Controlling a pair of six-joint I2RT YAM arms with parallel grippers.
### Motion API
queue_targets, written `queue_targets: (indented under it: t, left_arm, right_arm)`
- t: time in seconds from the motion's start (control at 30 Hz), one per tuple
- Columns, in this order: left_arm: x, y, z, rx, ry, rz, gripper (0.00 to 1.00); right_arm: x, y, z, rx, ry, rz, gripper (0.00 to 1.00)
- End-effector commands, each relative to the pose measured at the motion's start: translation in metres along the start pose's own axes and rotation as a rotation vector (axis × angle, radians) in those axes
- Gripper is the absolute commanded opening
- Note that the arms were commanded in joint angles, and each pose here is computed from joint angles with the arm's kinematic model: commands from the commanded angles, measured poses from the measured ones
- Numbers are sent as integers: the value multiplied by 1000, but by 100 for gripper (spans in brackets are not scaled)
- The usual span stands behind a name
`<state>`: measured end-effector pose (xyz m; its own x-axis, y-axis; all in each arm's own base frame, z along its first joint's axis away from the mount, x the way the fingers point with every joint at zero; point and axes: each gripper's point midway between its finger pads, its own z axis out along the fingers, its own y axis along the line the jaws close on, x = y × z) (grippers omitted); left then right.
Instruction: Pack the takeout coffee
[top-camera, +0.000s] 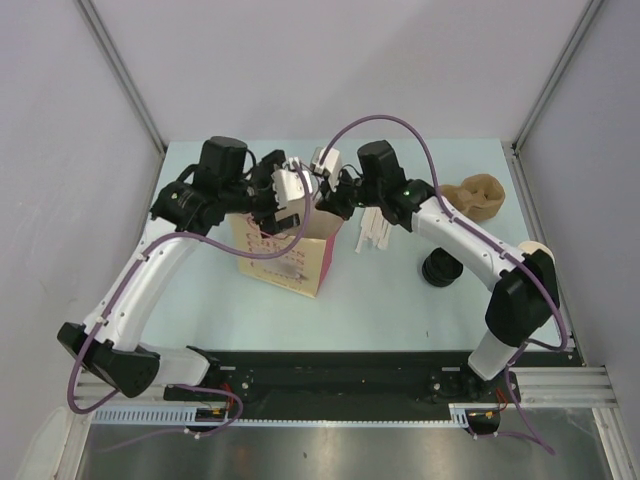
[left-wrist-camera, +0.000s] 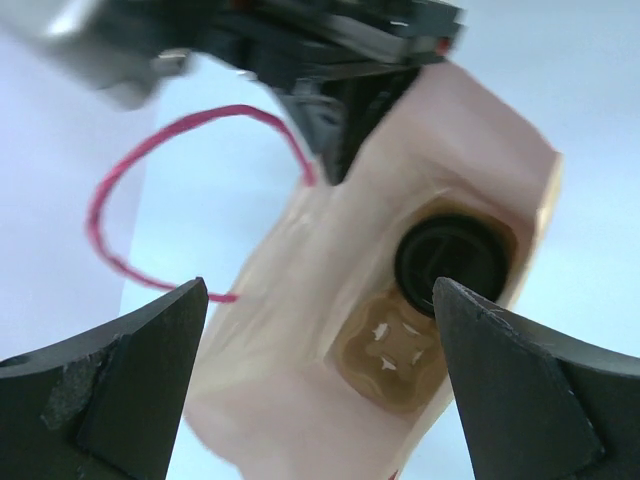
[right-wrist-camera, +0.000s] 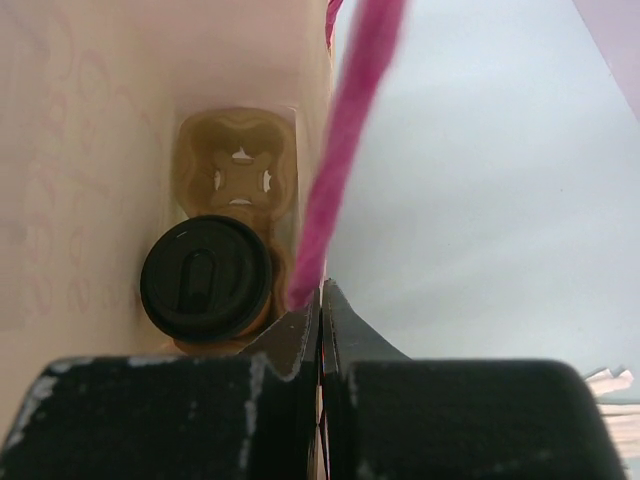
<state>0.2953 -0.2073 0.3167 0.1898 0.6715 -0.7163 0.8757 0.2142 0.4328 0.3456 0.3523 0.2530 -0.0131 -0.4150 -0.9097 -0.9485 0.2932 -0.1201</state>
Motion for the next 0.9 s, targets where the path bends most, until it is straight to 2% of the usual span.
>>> queue_targets:
  t: [0.0, 0.13, 0.27, 0.37, 0.47, 0.6, 0.7, 0.87]
  left_arm:
    - [-25, 35, -22, -183, -111, -95, 99]
    - [-20, 54, -25, -276, -108, -244, 98]
    - [-4, 69, -26, -394, -70, -321, 97]
    - [-1, 74, -28, -456, -88, -378, 98]
    - [-7, 92, -39, -574, -156, -483, 99]
    - [-37, 105, -56, -579, -264, -610, 100]
    - [-47, 120, -68, -628, -297, -658, 100]
    - [-36, 145, -89, -772, -284, -729, 99]
  right_arm:
    - [-2, -5, -1, -3, 27, -15, 0]
    - [-5, -11, 3, -1, 28, -20, 0]
    - [-10, -13, 4, -1, 21, -24, 0]
    - [-9, -14, 5, 1, 24, -30, 0]
    - [-9, -20, 4, 9, 22, -36, 0]
    - [-17, -30, 1, 18, 7, -31, 0]
    - [-21, -37, 1, 30, 3, -37, 0]
    - [-27, -45, -1, 42, -5, -51, 0]
